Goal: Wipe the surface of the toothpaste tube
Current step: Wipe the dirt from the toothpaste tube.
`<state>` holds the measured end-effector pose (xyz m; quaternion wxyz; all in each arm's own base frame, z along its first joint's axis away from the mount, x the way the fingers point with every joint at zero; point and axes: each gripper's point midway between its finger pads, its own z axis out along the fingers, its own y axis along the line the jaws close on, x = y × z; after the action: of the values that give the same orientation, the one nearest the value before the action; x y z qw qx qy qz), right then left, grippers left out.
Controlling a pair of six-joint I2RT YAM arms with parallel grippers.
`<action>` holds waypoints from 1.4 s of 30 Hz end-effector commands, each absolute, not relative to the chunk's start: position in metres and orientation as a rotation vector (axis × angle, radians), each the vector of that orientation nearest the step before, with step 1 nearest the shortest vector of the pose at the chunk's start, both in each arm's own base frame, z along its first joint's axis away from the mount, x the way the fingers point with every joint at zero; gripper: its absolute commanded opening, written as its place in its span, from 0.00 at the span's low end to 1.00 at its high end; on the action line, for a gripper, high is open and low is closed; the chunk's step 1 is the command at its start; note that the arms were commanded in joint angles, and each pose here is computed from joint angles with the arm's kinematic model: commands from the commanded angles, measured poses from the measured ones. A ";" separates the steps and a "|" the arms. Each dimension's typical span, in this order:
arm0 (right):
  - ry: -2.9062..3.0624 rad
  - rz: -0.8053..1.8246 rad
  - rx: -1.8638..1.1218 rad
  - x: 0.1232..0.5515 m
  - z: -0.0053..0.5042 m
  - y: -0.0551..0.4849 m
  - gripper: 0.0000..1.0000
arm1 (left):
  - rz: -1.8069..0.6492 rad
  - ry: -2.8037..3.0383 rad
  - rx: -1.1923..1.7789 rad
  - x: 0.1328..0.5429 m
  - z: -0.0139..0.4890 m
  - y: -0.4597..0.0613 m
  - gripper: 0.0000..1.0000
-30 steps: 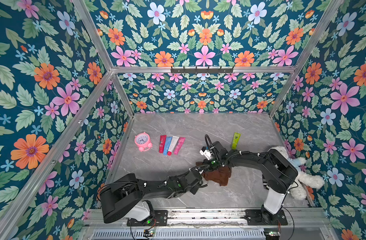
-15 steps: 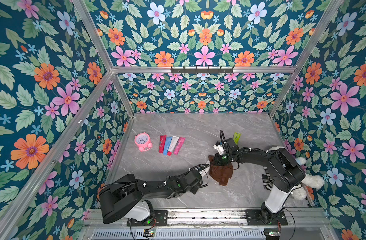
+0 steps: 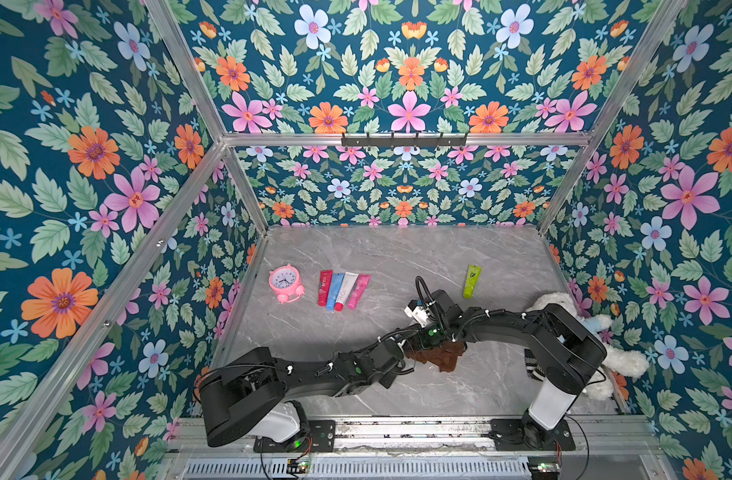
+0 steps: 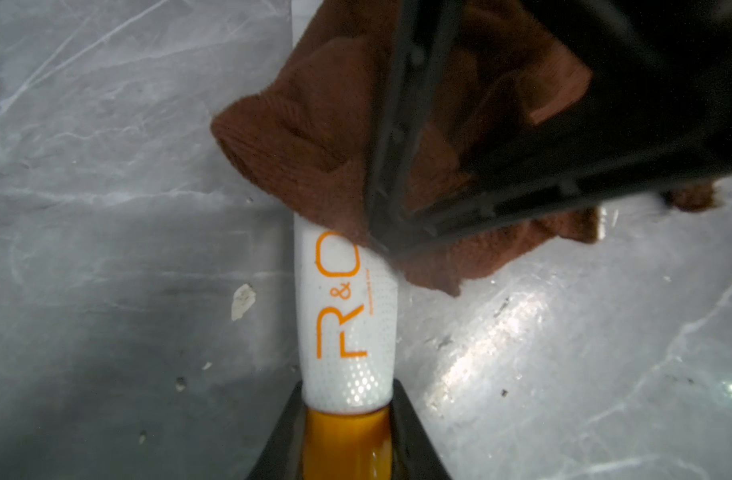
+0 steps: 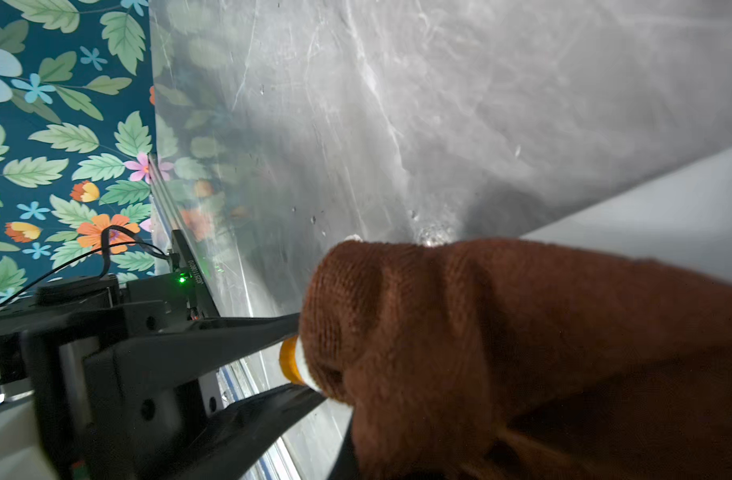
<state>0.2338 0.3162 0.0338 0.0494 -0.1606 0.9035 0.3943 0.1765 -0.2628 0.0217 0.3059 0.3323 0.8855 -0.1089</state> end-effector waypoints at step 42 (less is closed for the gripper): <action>2.770 0.826 -0.261 0.259 0.054 0.227 0.00 | -0.315 2.326 0.633 0.213 0.050 -0.256 0.00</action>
<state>0.2749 0.2353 0.0566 0.1333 -0.0853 0.9435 0.2913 0.1967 -0.2577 0.0393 0.3299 0.2860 0.8918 -0.1187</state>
